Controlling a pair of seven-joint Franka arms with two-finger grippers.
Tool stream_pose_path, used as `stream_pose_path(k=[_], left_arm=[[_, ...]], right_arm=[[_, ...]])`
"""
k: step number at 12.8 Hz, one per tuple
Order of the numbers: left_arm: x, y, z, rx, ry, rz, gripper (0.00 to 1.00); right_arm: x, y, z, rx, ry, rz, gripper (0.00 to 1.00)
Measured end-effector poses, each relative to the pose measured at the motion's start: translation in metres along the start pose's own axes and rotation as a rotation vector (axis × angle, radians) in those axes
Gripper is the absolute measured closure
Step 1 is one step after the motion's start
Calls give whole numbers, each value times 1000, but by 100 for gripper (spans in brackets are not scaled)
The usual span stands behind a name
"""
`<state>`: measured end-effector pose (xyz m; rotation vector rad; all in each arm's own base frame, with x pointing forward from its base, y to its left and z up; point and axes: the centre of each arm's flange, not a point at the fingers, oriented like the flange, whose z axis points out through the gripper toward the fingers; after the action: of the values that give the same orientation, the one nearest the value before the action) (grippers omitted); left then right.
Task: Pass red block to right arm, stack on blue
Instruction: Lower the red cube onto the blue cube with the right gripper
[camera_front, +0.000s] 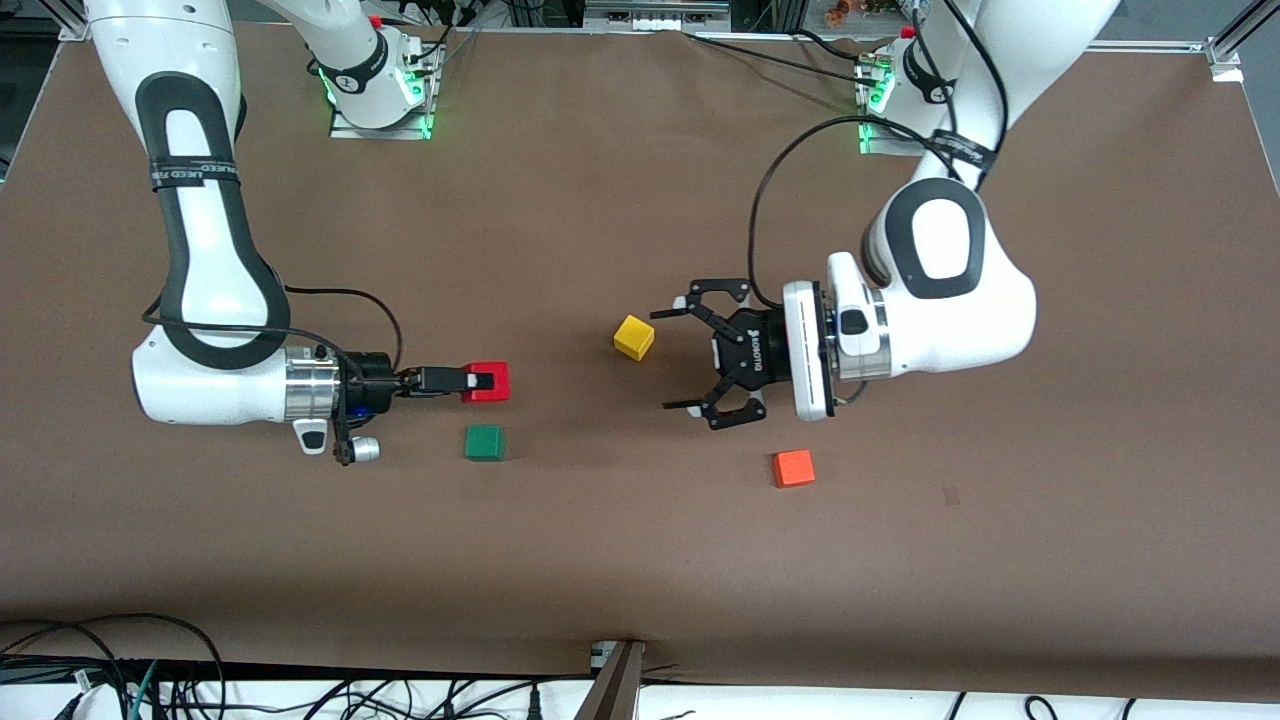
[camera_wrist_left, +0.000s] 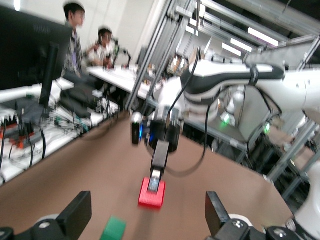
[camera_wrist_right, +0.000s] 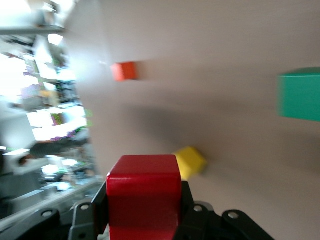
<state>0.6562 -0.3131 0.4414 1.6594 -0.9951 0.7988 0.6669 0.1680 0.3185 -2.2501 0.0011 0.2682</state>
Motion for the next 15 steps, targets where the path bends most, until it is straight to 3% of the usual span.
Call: stream_pose_path(k=[4,7,9,11,13,15], left_arm=[[-12,-4,-27,-36,-206,-73,0],[-34,2,-37,-64,-453,-201,0],[-44,9,-60,-68,-619,-308,0],[-57,15,-90,-29,-800,-420,0],[-68,16,-111,49,-943,-521,0],[-76,13,-119,168,-1027,-632,0]], right_arm=[[-4,25,-41,-414,-49,-99,44],[-8,37,-62,-654,-85,-149,44],[-7,51,-69,-753,-66,-168,44],[-12,73,-73,-825,-11,-188,44],[-24,93,-69,-861,24,-203,44],[-34,105,-64,-879,49,-216,44]])
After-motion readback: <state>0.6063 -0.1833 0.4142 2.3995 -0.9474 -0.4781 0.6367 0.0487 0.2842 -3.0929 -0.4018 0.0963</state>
